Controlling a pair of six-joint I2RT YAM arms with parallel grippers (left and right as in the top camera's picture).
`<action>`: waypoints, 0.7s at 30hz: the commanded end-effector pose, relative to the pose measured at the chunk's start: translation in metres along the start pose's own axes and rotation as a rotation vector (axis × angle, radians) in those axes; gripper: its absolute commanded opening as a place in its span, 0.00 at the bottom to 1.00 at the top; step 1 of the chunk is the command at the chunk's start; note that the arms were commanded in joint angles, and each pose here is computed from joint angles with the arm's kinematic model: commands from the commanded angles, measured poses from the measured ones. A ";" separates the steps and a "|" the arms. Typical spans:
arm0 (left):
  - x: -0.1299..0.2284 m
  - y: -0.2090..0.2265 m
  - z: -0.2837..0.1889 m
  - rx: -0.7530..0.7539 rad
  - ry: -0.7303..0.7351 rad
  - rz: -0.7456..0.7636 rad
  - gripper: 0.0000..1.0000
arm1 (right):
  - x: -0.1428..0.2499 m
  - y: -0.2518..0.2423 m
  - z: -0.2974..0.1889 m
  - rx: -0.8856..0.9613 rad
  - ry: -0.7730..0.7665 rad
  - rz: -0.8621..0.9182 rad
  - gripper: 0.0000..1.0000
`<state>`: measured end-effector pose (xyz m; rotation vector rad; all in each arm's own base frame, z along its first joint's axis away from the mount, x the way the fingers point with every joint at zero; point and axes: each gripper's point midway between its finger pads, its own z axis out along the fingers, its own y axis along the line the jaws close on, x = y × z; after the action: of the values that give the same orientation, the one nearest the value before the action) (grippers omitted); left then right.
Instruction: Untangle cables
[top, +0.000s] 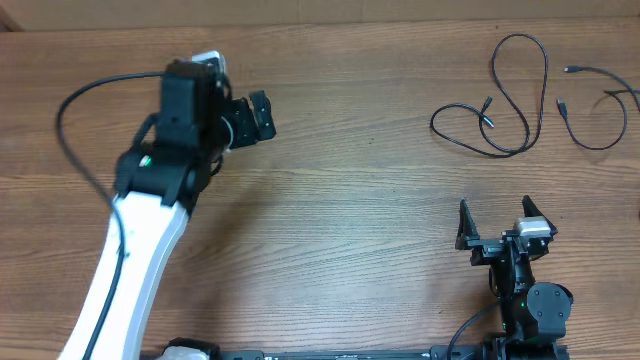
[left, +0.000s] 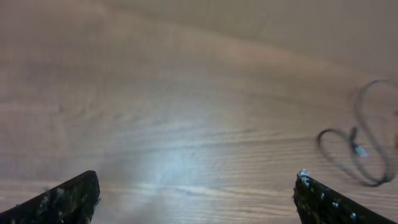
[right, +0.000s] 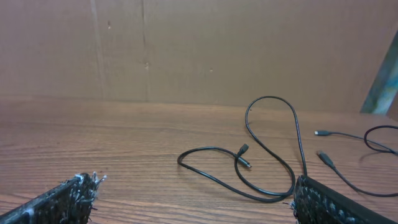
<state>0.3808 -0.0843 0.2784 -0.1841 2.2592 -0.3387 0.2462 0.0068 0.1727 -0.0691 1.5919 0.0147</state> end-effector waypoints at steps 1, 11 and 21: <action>-0.019 -0.012 -0.043 0.056 -0.113 0.088 0.99 | 0.003 -0.001 0.000 0.005 0.000 -0.004 1.00; -0.021 0.009 -0.176 0.007 -0.367 0.096 1.00 | 0.003 -0.001 0.000 0.005 0.000 -0.004 1.00; 0.030 0.051 -0.257 -0.097 -0.455 0.073 1.00 | 0.003 -0.001 0.000 0.005 0.000 -0.004 1.00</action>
<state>0.1761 -0.0079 0.4032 -0.1867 1.8371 -0.1891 0.2462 0.0065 0.1726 -0.0682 1.5923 0.0138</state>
